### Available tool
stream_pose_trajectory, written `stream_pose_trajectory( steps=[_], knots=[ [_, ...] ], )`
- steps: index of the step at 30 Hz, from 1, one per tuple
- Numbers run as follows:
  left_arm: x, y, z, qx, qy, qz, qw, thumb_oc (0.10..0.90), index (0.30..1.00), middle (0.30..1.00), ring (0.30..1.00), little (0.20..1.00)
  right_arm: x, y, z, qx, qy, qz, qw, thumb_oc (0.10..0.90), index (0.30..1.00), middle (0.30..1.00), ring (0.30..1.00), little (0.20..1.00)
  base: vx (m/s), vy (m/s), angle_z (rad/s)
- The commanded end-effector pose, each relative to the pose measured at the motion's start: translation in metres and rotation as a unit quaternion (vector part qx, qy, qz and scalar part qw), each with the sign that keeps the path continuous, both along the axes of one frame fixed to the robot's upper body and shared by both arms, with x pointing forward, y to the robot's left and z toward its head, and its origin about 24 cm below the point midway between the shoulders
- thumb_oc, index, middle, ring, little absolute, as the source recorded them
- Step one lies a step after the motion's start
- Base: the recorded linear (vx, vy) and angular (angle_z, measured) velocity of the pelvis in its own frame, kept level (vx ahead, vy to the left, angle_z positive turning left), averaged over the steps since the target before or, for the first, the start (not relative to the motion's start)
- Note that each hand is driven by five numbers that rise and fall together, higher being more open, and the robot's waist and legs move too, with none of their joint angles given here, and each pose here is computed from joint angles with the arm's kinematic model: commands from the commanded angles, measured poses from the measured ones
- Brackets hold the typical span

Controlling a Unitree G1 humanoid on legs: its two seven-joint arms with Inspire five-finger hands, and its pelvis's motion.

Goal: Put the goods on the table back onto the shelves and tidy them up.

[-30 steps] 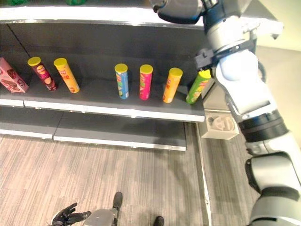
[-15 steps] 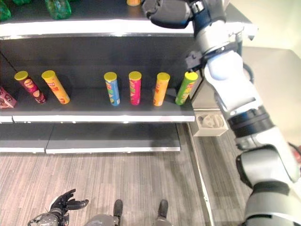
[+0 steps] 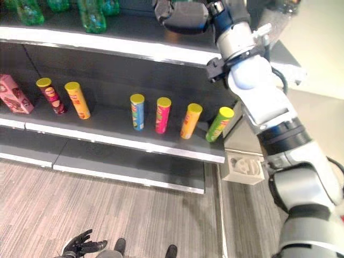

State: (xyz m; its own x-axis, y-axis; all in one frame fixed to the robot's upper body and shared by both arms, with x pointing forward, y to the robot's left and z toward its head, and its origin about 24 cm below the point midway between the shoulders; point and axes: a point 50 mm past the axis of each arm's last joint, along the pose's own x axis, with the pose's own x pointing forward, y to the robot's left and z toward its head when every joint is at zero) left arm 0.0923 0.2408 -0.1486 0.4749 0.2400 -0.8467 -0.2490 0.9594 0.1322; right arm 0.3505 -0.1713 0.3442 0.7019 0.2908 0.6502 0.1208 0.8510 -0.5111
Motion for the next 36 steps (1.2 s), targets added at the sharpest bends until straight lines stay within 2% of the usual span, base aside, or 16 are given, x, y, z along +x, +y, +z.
stream_pose_trajectory(
  steps=[1, 7, 13, 21, 30, 36],
  knots=[
    [0.01, 0.02, 0.006, 0.039, -0.007, -0.008, 0.999, 0.8, 0.9, 0.9, 0.9, 0.9, -0.018, 0.007, 0.068, 0.025, -0.11, 0.002, 0.994, 0.4, 0.3, 0.3, 0.3, 0.3, 0.04, -0.021, 0.26],
    [0.004, 0.019, 0.004, 0.04, 0.008, -0.013, 0.999, 0.8, 0.9, 0.9, 0.9, 0.9, -0.005, 0.005, 0.064, 0.037, -0.087, -0.018, 0.995, 0.4, 0.3, 0.3, 0.3, 0.3, 0.02, -0.009, 0.17],
    [0.007, 0.021, 0.004, 0.044, 0.008, -0.021, 0.999, 0.8, 0.9, 0.9, 0.9, 0.9, 0.004, -0.015, 0.062, 0.056, -0.067, -0.06, 0.994, 0.4, 0.3, 0.3, 0.3, 0.3, 0.0, -0.005, 0.28],
    [0.009, 0.021, 0.005, 0.045, 0.007, -0.028, 0.999, 0.8, 0.9, 0.9, 0.9, 0.9, 0.011, -0.053, 0.063, 0.097, -0.041, -0.134, 0.985, 0.4, 0.3, 0.3, 0.3, 0.3, 0.0, -0.012, 0.18],
    [0.012, 0.021, 0.006, 0.049, 0.003, -0.035, 0.998, 0.8, 0.9, 0.9, 0.9, 0.9, 0.002, -0.103, 0.074, 0.14, -0.04, -0.219, 0.965, 0.4, 0.3, 0.3, 0.3, 0.3, 0.01, -0.041, 0.25],
    [0.005, 0.022, 0.004, 0.051, 0.016, -0.034, 0.998, 0.8, 0.9, 0.9, 0.9, 0.9, 0.01, -0.102, 0.063, 0.183, -0.017, -0.195, 0.963, 0.4, 0.3, 0.3, 0.3, 0.3, 0.0, -0.027, 0.09]
  ],
)
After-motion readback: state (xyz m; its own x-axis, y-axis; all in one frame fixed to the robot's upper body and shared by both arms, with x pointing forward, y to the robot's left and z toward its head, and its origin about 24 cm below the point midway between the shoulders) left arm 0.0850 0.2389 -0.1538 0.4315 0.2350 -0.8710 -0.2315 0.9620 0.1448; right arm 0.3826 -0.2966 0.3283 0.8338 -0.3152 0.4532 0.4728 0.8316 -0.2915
